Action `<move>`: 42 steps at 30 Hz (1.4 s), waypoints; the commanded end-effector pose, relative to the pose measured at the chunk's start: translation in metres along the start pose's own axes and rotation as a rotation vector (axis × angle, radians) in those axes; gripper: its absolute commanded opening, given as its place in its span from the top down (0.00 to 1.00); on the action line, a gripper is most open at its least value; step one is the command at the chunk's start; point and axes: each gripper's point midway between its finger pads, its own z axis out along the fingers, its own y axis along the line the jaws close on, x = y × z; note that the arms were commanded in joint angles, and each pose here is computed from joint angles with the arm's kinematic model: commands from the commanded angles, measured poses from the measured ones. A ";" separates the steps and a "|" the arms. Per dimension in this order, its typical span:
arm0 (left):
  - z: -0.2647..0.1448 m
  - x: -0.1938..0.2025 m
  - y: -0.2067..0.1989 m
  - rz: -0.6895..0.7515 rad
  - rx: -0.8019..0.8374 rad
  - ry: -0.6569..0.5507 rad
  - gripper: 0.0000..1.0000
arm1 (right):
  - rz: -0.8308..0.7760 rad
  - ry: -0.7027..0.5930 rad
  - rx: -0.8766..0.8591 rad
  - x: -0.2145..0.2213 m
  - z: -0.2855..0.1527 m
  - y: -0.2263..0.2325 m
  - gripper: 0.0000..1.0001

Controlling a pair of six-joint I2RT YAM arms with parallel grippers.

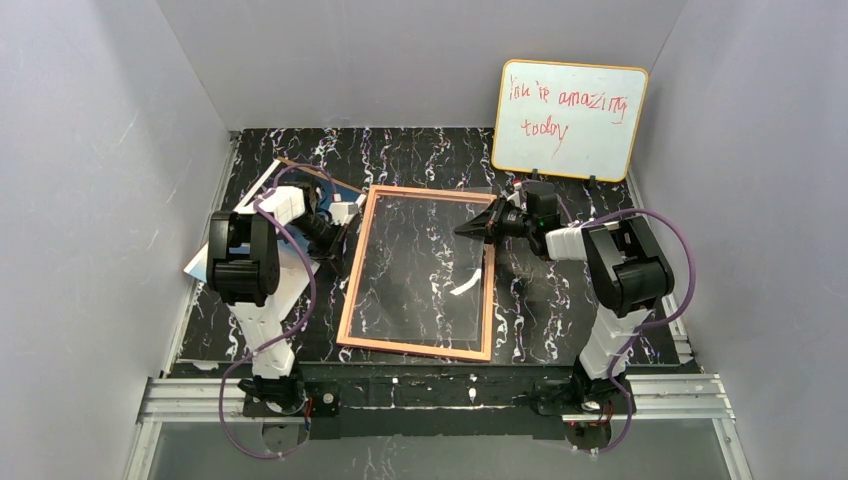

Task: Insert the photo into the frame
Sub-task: Place the photo frame item in the photo frame.

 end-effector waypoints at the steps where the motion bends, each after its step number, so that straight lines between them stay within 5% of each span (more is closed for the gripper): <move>1: 0.009 0.012 -0.005 0.013 0.015 0.045 1.00 | -0.086 -0.005 -0.039 -0.009 0.001 0.021 0.99; 42: 0.022 0.013 -0.012 0.042 0.010 0.086 1.00 | -0.265 -0.021 -0.141 -0.002 -0.008 0.055 0.99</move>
